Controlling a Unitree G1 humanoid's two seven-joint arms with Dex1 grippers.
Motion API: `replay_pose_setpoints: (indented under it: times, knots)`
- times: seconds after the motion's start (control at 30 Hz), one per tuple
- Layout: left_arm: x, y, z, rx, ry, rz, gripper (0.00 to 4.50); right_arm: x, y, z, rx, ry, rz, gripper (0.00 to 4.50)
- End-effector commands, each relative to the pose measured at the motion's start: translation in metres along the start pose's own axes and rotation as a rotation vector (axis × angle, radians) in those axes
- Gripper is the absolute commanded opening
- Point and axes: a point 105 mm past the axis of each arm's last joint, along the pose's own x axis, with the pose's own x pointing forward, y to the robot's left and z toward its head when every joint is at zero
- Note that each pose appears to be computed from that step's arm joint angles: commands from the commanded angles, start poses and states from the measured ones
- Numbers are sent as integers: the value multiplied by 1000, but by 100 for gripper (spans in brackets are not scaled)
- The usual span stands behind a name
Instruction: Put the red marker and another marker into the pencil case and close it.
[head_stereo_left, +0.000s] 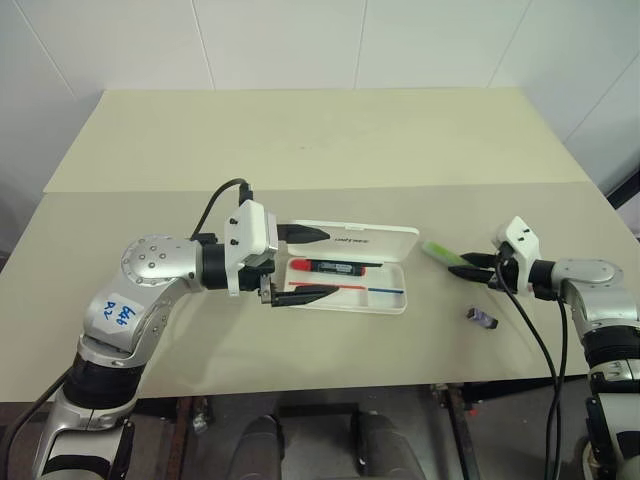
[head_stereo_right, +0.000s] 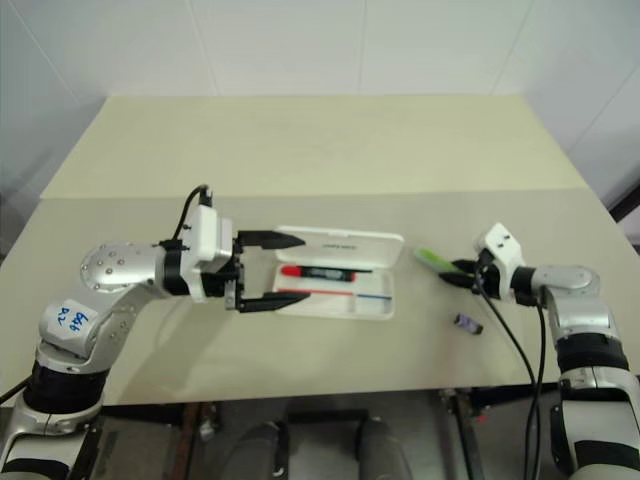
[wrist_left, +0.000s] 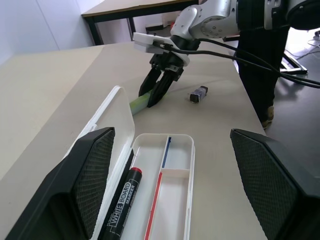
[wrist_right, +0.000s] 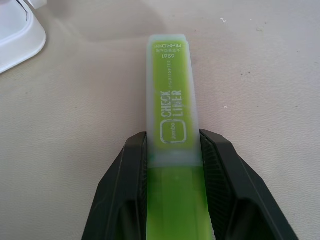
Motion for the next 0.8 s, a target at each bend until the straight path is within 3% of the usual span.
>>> replay_pose_setpoints:
  times: [0.03,0.27,0.47,0.63,0.8]
  knots:
    - [1,0,5,41,-13,-27,395,-27,-20,-15,-9,92,-136,111]
    - [-8,1,-9,28,12,-27,395,-82,-20,-6,-70,125,-181,111]
    - [-20,5,-16,24,16,-14,395,-111,15,12,-91,115,-76,111]
    - [-40,7,-33,28,89,-6,395,-100,76,34,-99,42,99,111]
    - [-61,9,-42,27,128,26,395,-67,127,59,-104,-78,260,111]
